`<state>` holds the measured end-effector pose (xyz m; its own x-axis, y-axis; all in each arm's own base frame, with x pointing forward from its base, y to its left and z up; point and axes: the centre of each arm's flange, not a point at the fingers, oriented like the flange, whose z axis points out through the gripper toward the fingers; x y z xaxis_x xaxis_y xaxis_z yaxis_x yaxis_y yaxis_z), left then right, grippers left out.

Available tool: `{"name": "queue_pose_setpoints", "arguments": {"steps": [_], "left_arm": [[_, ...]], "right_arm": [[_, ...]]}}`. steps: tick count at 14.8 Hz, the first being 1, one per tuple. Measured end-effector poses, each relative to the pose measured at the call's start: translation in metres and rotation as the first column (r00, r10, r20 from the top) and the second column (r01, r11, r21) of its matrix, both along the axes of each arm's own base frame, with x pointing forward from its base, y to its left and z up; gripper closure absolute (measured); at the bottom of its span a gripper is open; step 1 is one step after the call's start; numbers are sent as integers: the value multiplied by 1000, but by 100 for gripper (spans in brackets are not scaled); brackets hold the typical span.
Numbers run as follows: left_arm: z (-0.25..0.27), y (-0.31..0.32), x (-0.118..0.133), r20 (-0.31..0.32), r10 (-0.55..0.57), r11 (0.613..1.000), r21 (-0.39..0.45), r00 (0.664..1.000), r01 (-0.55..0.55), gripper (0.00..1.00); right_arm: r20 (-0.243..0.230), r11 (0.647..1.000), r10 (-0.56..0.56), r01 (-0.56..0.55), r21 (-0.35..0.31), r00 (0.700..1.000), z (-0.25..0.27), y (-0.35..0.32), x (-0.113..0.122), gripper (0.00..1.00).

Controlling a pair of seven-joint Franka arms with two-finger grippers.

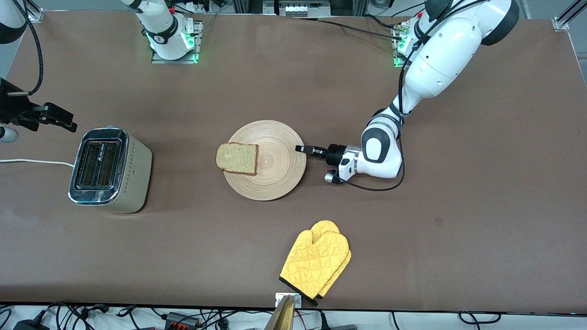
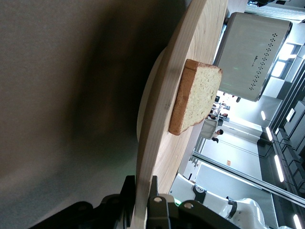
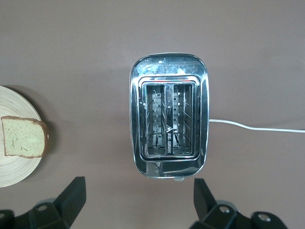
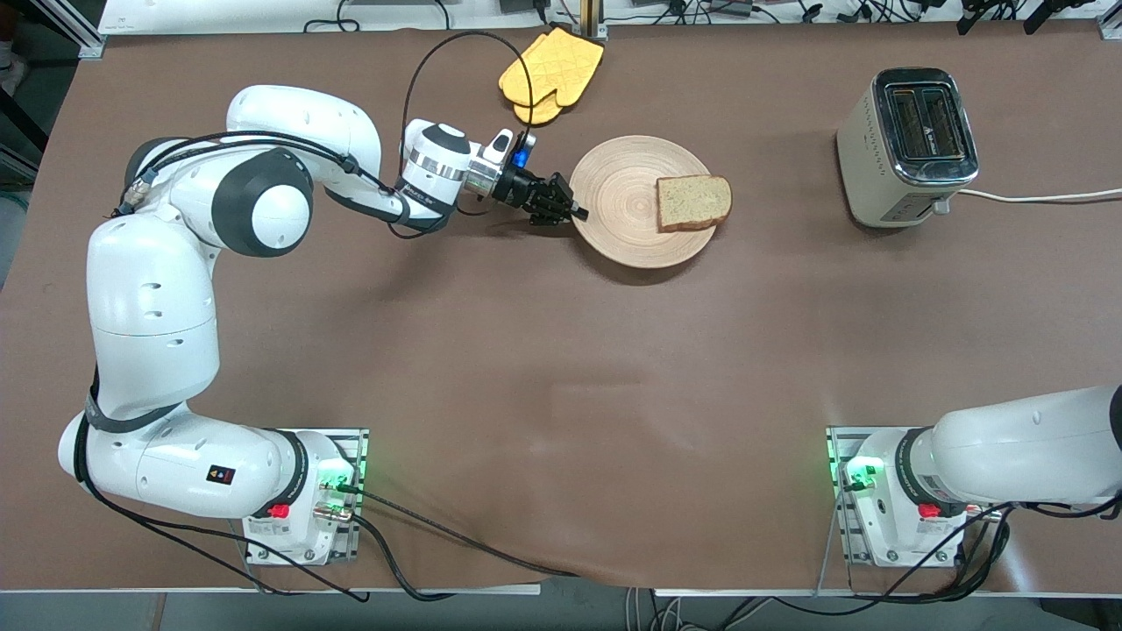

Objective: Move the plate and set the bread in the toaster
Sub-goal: 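Release the plate and withdraw the left gripper while the right gripper reaches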

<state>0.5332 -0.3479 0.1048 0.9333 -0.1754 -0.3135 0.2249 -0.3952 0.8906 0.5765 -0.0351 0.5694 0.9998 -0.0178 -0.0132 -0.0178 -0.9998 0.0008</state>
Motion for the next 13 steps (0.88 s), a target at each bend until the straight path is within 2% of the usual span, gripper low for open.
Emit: {"name": "queue_pose_setpoints", "arguments": {"steps": [2, 3, 5, 6, 8, 10, 13], "left_arm": [[0, 1, 0, -3, 2, 1000, 1, 1000, -2, 75], [-1, 2, 1, -11, 8, 1000, 5, 1000, -8, 74], [-4, 15, 7, -23, 28, 999, 24, 999, -28, 65], [-6, 24, 12, -20, 34, 999, 35, 999, -33, 65], [-7, 47, 20, -22, 20, 999, 38, 1000, -20, 54], [-3, 78, 30, -32, -10, 1000, 20, 999, 10, 51], [17, 138, 48, -91, -62, 998, 7, 994, 63, 51]], "right_arm": [[0, 1000, 0, 0, 0, 1000, 0, 0, 0, 0], [0, 1000, 0, 0, 0, 1000, 0, 0, 0, 0], [-1, 1000, 0, 0, 0, 1000, 0, 0, 0, 0], [-3, 1000, 0, 0, 0, 1000, -1, 0, 0, 0], [-10, 1000, 2, -2, 1, 1000, -5, 1, -1, 0], [-21, 1000, 8, -8, 2, 1000, -10, 5, -1, 0], [-47, 1000, 30, -30, 10, 998, -24, 20, -1, 0]]}}
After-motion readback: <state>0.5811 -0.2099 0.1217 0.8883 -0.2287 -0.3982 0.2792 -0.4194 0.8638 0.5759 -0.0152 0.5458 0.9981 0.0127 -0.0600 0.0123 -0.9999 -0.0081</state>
